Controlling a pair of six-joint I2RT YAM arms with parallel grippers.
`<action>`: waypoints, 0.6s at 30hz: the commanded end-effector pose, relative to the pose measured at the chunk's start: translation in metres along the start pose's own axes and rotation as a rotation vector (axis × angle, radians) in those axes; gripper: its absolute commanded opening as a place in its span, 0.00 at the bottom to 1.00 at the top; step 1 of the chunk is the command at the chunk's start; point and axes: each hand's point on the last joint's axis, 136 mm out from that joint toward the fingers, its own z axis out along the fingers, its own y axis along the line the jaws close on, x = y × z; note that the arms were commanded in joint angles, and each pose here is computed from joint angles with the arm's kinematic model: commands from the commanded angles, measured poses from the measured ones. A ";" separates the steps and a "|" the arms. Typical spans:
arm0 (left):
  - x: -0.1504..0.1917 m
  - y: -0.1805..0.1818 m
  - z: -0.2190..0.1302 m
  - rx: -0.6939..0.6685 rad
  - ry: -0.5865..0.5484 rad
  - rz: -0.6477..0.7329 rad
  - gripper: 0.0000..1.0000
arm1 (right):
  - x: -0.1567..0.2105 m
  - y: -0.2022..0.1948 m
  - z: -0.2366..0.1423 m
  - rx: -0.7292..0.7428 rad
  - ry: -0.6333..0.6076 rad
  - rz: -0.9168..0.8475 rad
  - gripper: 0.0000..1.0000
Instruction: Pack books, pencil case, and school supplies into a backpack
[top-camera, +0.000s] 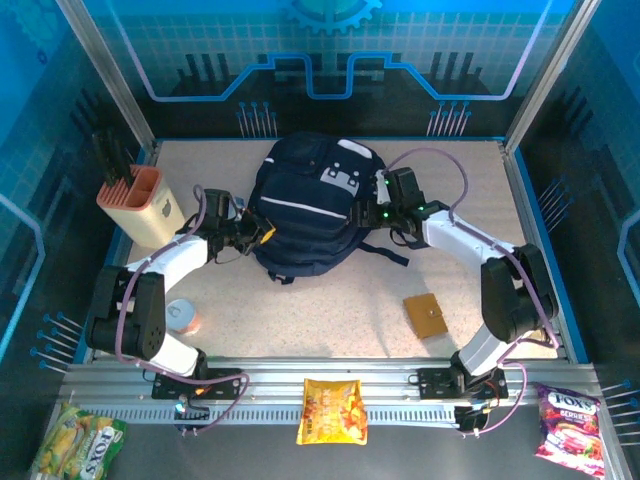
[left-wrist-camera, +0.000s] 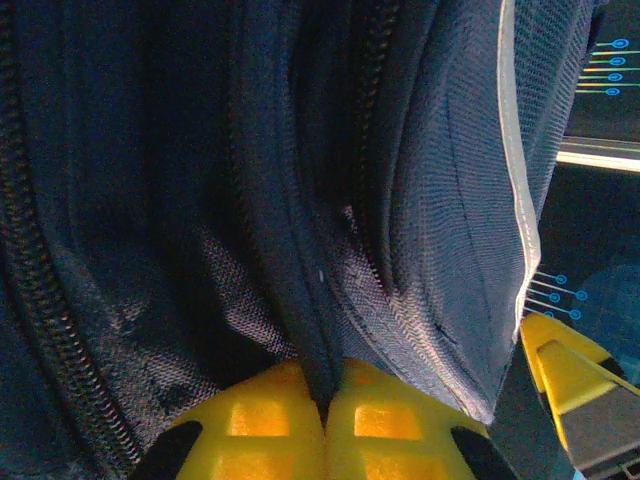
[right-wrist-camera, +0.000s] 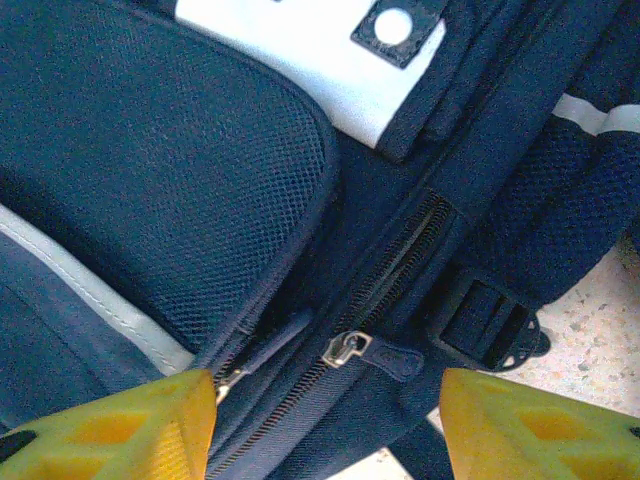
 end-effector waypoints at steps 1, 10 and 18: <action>-0.001 -0.001 -0.011 -0.010 -0.001 0.039 0.00 | -0.006 -0.003 0.005 -0.067 -0.005 -0.100 0.60; -0.019 0.008 -0.018 -0.030 -0.035 0.027 0.00 | 0.016 0.001 0.028 -0.289 0.110 -0.153 0.58; -0.028 0.005 -0.023 -0.032 -0.052 0.023 0.00 | 0.023 0.010 0.047 -0.388 0.144 -0.158 0.54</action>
